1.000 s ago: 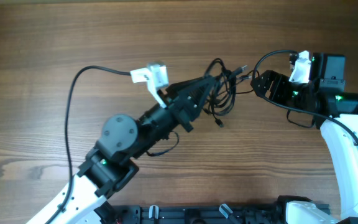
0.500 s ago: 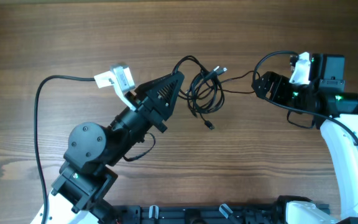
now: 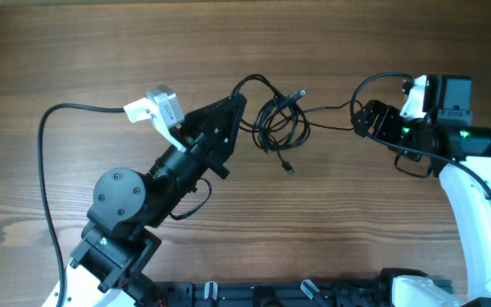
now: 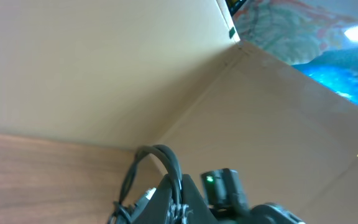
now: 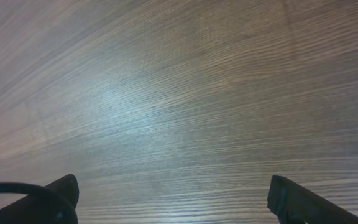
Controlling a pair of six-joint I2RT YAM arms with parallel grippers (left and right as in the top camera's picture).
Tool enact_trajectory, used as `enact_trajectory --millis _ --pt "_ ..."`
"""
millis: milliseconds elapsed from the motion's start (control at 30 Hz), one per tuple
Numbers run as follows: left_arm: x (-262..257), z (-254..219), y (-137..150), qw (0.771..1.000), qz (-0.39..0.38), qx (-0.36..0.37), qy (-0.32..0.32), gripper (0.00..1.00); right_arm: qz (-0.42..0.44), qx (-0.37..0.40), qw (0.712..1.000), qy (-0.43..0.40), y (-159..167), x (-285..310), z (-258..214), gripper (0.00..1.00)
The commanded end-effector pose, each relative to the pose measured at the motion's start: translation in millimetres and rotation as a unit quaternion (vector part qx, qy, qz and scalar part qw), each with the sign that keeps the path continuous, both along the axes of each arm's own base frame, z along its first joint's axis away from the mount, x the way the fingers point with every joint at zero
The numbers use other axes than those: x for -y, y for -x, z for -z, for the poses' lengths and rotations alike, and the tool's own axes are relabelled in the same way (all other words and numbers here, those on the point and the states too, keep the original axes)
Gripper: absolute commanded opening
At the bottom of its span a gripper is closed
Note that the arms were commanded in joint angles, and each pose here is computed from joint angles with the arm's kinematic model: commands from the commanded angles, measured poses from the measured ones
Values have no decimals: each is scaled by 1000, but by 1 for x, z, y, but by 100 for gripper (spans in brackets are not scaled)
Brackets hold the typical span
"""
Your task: Untangle cables
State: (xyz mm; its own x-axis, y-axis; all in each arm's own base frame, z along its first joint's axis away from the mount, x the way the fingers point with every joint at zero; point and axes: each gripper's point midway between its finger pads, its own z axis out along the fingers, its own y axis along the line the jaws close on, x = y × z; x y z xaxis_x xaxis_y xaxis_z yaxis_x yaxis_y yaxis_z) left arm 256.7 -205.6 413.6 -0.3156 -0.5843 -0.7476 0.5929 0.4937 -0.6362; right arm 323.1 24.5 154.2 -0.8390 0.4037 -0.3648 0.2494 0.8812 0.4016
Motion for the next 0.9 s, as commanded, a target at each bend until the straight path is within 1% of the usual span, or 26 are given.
enact_trajectory --millis 0,200,367,567,700,867 --pt "-18 -15 -3 996 -59 60 -39 4 33 -18 999 23 1 16 10 100" --pt "-34 -12 -15 991 -112 53 -50 4 69 -25 997 24 4 41 12 100" --pt "-47 -3 -25 988 -136 38 -63 4 95 -29 995 27 8 63 13 100" --pt "-58 3 -32 985 -156 28 -71 4 103 -28 994 31 10 72 13 100" --pt "-73 4 -39 981 -181 24 -73 4 114 -31 992 30 12 80 13 100" --pt "-102 21 -53 970 -226 -9 -94 4 125 -39 991 34 18 92 15 100"
